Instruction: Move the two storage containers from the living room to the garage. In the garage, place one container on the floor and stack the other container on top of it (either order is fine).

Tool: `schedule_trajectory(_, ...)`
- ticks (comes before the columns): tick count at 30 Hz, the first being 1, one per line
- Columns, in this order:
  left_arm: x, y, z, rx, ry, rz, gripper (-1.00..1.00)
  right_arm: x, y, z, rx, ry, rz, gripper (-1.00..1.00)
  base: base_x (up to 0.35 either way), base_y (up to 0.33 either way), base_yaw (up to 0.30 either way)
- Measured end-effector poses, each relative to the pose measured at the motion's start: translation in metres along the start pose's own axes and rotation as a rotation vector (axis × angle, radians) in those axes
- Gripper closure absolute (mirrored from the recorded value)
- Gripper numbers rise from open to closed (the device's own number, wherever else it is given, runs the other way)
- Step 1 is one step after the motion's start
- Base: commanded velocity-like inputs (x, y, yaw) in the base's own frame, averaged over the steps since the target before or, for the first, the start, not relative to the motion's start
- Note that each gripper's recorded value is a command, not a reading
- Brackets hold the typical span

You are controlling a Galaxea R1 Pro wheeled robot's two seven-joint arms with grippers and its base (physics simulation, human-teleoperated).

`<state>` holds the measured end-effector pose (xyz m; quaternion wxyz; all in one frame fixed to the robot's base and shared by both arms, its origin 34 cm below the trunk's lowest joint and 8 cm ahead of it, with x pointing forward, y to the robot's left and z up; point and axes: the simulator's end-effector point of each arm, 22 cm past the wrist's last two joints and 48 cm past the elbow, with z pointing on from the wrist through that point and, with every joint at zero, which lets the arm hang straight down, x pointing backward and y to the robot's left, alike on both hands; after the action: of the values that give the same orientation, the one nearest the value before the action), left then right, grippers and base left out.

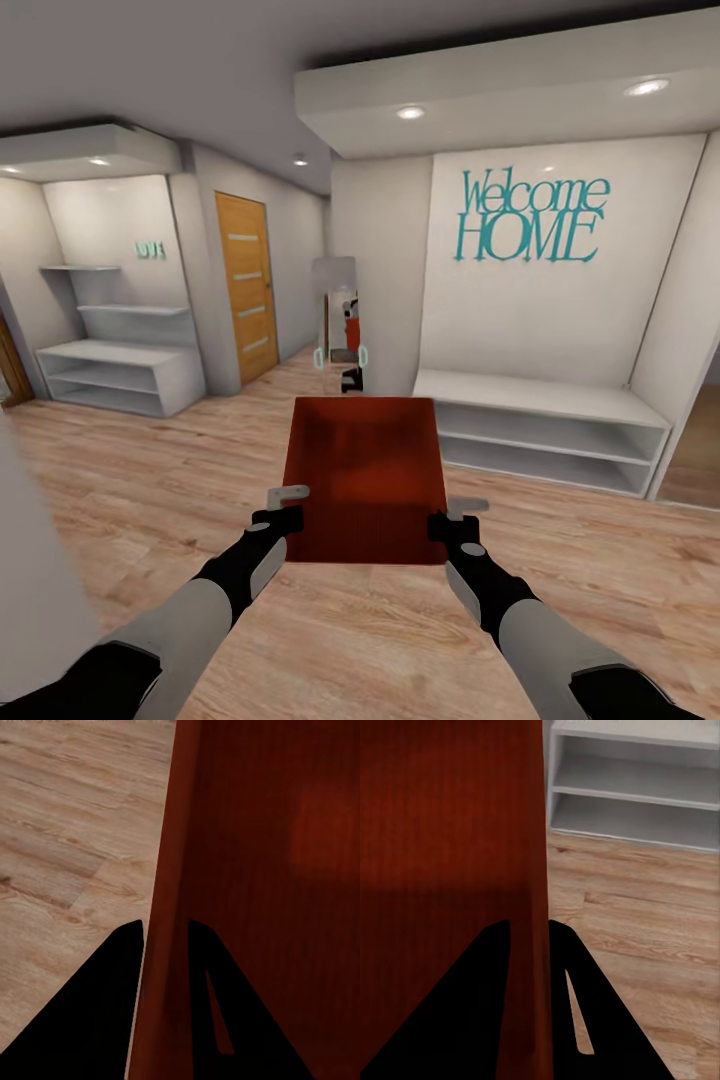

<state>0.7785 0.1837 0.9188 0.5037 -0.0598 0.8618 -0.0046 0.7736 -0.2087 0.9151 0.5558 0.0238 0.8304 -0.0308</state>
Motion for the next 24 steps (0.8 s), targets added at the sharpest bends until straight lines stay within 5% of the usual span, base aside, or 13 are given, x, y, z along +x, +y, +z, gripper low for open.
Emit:
schedule_trajectory(14, -0.0002, 0.0001, 0.0000, 0.000, -0.001, 0.000, 1.00, -0.0002, 0.0001, 0.0000, 0.000, -0.001, 0.000, 1.00, 0.326, 0.000, 0.005)
schedule_trajectory(24, -0.0001, 0.0000, 0.0000, 0.000, 0.000, 0.000, 1.00, -0.0001, 0.0000, 0.0000, 0.000, -0.001, 0.000, 1.00, 0.326, 0.000, 0.180)
